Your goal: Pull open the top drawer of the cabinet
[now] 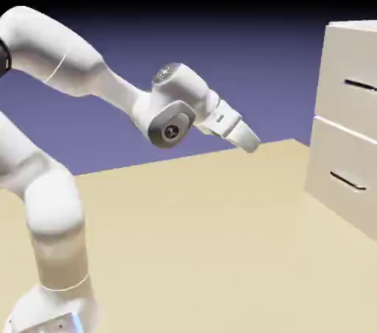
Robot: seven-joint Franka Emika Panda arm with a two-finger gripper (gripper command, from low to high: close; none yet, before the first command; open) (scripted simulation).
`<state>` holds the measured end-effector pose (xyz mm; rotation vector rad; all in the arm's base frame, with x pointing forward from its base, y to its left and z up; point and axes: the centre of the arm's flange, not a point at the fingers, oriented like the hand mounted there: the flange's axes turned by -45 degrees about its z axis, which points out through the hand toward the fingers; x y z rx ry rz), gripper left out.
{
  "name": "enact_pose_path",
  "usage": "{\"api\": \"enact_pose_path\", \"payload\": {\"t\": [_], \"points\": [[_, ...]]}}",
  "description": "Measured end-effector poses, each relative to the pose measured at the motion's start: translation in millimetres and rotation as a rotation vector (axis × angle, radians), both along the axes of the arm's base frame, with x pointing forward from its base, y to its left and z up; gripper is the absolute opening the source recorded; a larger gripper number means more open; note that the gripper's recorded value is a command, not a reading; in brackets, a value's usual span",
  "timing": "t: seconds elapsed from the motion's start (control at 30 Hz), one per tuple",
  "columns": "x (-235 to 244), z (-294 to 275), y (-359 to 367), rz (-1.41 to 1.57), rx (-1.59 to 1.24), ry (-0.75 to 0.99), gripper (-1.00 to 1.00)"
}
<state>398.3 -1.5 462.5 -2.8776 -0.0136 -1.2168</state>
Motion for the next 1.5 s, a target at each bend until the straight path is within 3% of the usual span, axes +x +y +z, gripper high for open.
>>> {"api": "enact_pose_path", "payload": {"t": [0.87, 1.5], "points": [[163.3, 4.0, -125.1, -0.623, 0.749, -0.117, 0.00], [257.5, 0.4, -116.1, -0.841, 1.108, -0.390, 0.00]]}}
